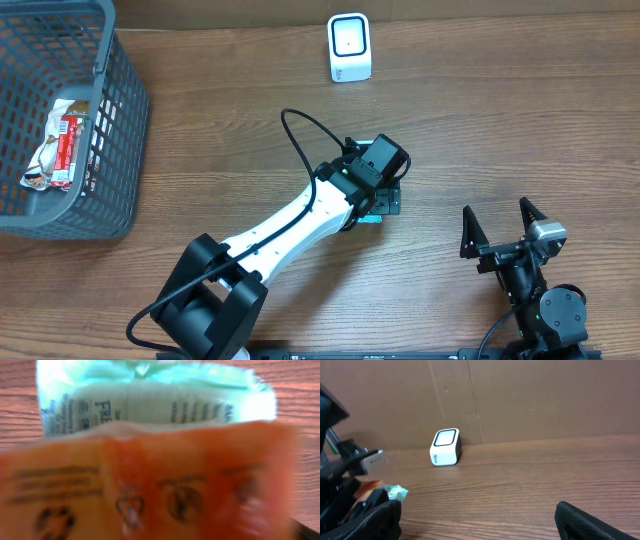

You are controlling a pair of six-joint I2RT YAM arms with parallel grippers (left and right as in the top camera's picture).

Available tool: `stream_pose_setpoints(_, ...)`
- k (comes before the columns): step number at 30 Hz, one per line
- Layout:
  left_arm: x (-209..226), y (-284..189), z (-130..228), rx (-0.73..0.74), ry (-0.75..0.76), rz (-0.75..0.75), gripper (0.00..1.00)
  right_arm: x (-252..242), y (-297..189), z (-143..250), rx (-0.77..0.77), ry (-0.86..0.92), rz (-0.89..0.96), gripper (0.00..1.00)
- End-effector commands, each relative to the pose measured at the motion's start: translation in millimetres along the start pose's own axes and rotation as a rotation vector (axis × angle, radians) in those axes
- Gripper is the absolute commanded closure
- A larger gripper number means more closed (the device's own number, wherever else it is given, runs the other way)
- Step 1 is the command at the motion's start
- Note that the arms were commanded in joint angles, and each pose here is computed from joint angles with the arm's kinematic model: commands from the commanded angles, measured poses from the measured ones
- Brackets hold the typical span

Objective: Scan the item barcode
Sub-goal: 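Lower the wipes pack onto the table and open the left gripper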

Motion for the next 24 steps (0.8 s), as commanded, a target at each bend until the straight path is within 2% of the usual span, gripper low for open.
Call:
stream_pose_setpoints(1,-5,-39,-22,-0.096,0.034,0.043,0.0,-2,0,2,-0.002,0.004,0.007,0.0)
stream_pose_setpoints(10,0,-97,-46,-0.18,0.073,0.062,0.0,-2,0,2,-0.002,0.004,0.007,0.0)
stream_pose_setpoints(16,29,-104,-49,-0.123,0.015,0.01,0.01,-2,0,2,-0.002,0.004,0.007,0.0)
stream_pose_setpoints(19,46,-101,-44,-0.051,-0.006,-0.015,0.23,-2,0,2,-0.002,0.004,0.007,0.0)
stream_pose_setpoints(24,62,-99,-44,0.03,0.057,0.086,0.36,-2,0,2,-0.002,0.004,0.007,0.0)
Point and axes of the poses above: each gripper's point midway between its finger pads, its own y axis out along the fingers, its own x axis along the line the jaws close on, z = x × y, the point moved 9 cm from there along -y, back along the fingers, and after that the axes turned 8 degrees about y, right-handed, at the moved point
